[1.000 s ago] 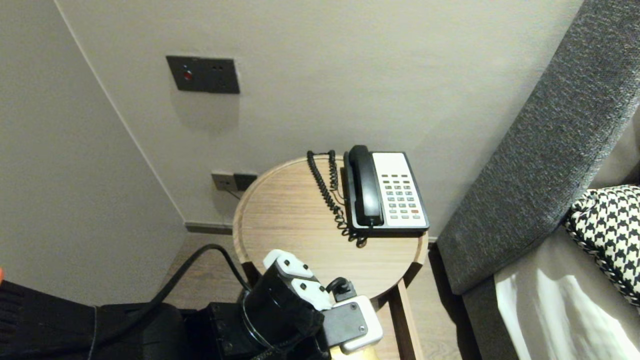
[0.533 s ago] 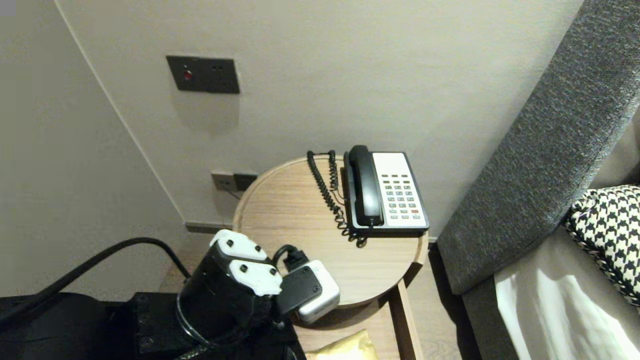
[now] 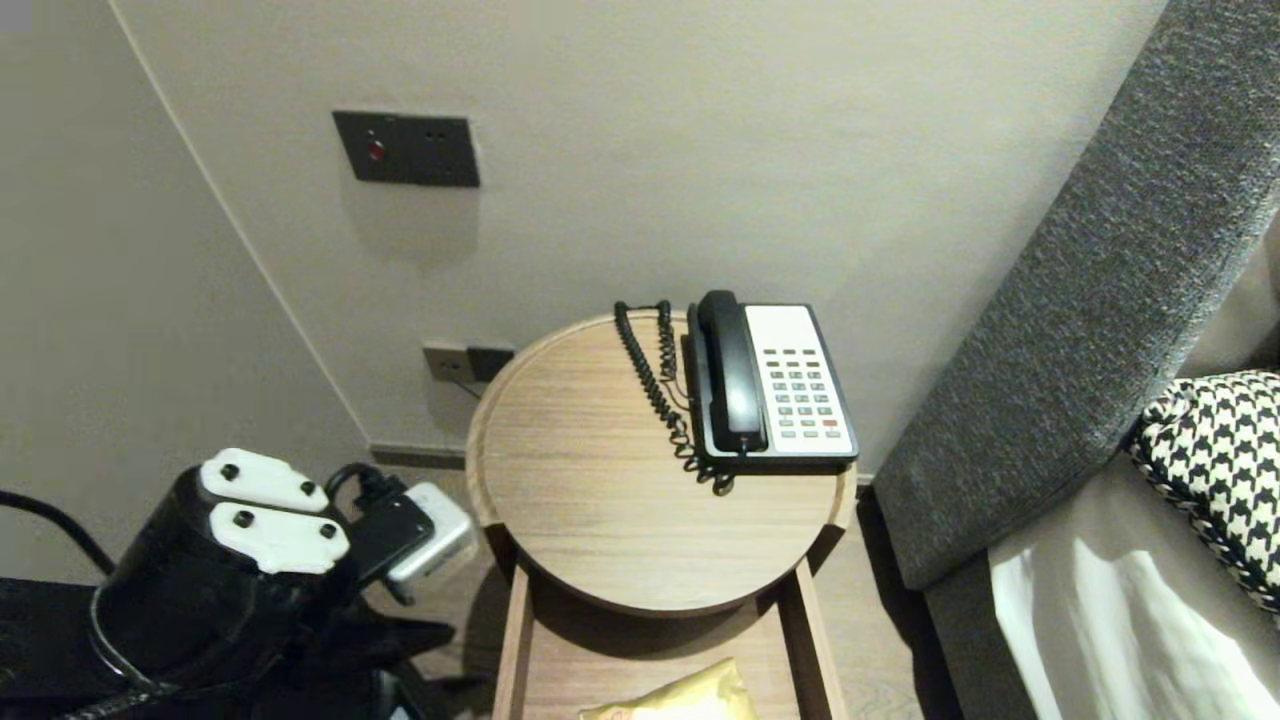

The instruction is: Put the tissue on the table in the drawer one by one, then close the nightstand drawer

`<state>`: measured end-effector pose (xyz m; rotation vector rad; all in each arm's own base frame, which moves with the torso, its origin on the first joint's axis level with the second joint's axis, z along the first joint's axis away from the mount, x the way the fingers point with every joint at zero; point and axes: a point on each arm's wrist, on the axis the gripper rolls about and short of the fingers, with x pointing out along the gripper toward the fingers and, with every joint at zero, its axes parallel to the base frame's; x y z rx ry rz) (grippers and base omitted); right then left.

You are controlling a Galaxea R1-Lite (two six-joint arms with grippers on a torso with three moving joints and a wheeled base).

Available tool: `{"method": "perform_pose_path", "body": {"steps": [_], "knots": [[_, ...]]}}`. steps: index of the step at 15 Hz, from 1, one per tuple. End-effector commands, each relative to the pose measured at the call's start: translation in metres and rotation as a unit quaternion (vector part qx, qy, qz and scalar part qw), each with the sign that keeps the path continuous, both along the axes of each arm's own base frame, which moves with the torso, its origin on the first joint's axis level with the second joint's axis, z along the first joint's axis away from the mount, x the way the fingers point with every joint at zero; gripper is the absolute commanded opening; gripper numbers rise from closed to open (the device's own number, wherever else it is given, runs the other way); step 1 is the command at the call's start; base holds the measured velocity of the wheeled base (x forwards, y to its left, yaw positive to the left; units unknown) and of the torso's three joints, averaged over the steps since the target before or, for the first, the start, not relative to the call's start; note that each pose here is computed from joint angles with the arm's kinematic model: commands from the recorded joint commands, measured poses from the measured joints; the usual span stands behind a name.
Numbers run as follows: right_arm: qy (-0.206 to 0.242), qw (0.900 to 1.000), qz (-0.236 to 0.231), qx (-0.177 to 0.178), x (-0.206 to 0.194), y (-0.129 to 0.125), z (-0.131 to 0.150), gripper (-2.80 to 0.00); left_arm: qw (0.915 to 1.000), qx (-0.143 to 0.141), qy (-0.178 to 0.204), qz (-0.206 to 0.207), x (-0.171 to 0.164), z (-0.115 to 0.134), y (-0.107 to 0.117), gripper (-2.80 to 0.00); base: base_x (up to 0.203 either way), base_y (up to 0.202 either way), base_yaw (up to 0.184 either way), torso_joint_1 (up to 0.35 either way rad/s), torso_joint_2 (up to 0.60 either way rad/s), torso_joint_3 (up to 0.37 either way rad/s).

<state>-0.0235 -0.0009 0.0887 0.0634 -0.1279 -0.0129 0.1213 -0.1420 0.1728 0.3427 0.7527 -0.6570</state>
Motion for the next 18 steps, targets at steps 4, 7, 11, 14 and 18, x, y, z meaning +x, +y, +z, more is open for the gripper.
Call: {"method": "perform_pose_path", "body": {"steps": [4, 7, 11, 14, 18], "knots": [[0.019, 1.000, 0.000, 0.000, 0.003, 0.000, -0.011, -2.80, 0.9854, 0.057, 0.117, 0.110, -0.024, 0.007, 0.047, -2.80, 0.000, 0.000, 0.000, 0.000, 0.00, 0.000], [0.019, 1.000, 0.000, 0.000, 0.003, 0.000, -0.011, -2.80, 0.9695, 0.094, 0.188, 0.125, -0.035, 0.004, 0.056, -2.80, 0.000, 0.000, 0.000, 0.000, 0.00, 0.000], [0.019, 1.000, 0.000, 0.000, 0.003, 0.000, -0.011, -2.80, 0.9416, 0.130, 0.302, 0.072, -0.048, -0.005, 0.053, -2.80, 0.000, 0.000, 0.000, 0.000, 0.00, 0.000], [0.019, 1.000, 0.000, 0.000, 0.003, 0.000, -0.011, -2.80, 0.9242, 0.149, 0.345, 0.070, -0.045, -0.016, 0.035, -2.80, 0.000, 0.000, 0.000, 0.000, 0.00, 0.000], [0.019, 1.000, 0.000, 0.000, 0.003, 0.000, -0.011, -2.80, 0.9190, 0.128, 0.363, 0.083, -0.042, -0.030, 0.001, -2.80, 0.000, 0.000, 0.000, 0.000, 0.00, 0.000]]}}
